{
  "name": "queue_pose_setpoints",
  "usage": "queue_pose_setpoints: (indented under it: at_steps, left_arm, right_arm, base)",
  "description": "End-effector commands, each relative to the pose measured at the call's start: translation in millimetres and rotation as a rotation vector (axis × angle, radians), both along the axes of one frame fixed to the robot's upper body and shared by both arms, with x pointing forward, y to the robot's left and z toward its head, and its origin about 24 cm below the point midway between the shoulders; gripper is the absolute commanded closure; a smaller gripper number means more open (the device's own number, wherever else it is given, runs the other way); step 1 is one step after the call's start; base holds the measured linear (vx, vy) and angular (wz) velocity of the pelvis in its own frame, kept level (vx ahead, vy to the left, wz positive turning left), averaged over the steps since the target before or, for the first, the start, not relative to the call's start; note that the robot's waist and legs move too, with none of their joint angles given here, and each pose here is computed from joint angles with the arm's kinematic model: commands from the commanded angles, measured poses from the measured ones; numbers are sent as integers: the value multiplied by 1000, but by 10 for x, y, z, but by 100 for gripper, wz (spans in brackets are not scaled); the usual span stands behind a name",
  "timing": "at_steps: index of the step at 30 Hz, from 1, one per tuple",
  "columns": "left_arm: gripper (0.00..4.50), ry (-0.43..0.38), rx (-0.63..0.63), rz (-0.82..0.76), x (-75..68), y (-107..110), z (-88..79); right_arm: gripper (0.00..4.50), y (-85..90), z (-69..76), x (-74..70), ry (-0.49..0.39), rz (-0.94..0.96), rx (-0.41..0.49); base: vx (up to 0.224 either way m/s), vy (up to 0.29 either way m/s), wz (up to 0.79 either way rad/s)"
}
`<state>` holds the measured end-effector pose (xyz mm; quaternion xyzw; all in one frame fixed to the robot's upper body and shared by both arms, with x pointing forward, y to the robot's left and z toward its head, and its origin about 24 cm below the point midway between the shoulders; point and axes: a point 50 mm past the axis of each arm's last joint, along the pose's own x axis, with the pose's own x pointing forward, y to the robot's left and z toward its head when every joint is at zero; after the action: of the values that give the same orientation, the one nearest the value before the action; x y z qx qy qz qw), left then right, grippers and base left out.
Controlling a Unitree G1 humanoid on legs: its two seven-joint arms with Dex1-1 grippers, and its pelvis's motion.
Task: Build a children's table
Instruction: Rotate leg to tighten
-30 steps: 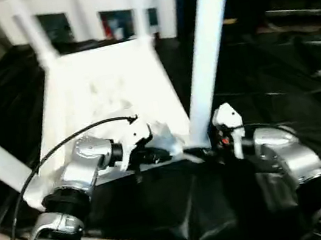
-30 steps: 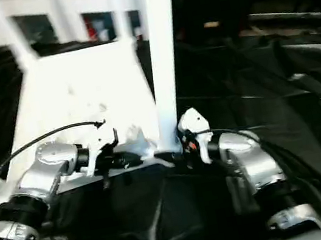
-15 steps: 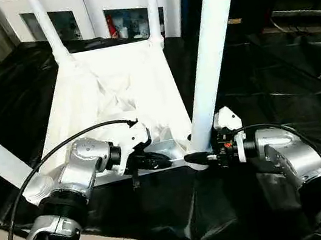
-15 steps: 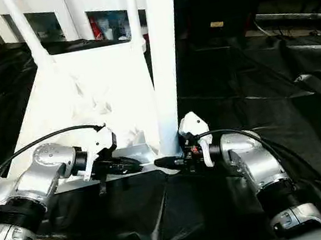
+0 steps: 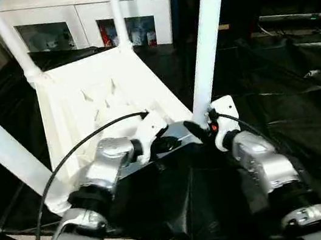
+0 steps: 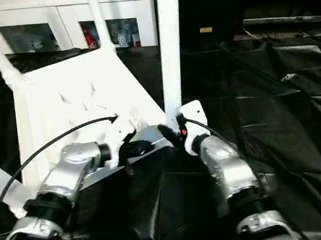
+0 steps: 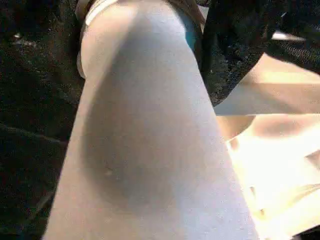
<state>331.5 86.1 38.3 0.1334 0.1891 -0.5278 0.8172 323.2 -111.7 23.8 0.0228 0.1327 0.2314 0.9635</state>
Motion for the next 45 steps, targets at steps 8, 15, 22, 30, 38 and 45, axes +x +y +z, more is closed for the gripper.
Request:
queue_pose_setpoints:
  at_steps: [8, 15, 22, 30, 38, 45]
  left_arm:
    - [450, -1, -7, -111, -70, -133, -18]
    - [450, 4, -72, -244, -170, 84, 20]
    - [450, 79, -52, -352, -285, 323, 1]
    - [450, 88, -37, -371, -289, 423, 20]
    - [450, 74, -41, -333, -255, 379, 25]
    - [450, 9, -18, -128, -72, 42, -27]
  right_arm:
    - [104, 241, -71, -124, 23, 223, -7]
    - [104, -78, 126, -200, -4, 522, -12]
    - [104, -260, 188, -267, 14, 700, -32]
    - [130, -271, 141, -292, 36, 747, -66]
    - [169, -217, 112, -323, 34, 738, -23]
    - [176, -115, -95, -240, 50, 354, -7]
  base:
    - [0, 0, 0]
    - [0, 0, 0]
    - [0, 0, 0]
    - [0, 0, 0]
    - [0, 0, 0]
    - [0, 0, 0]
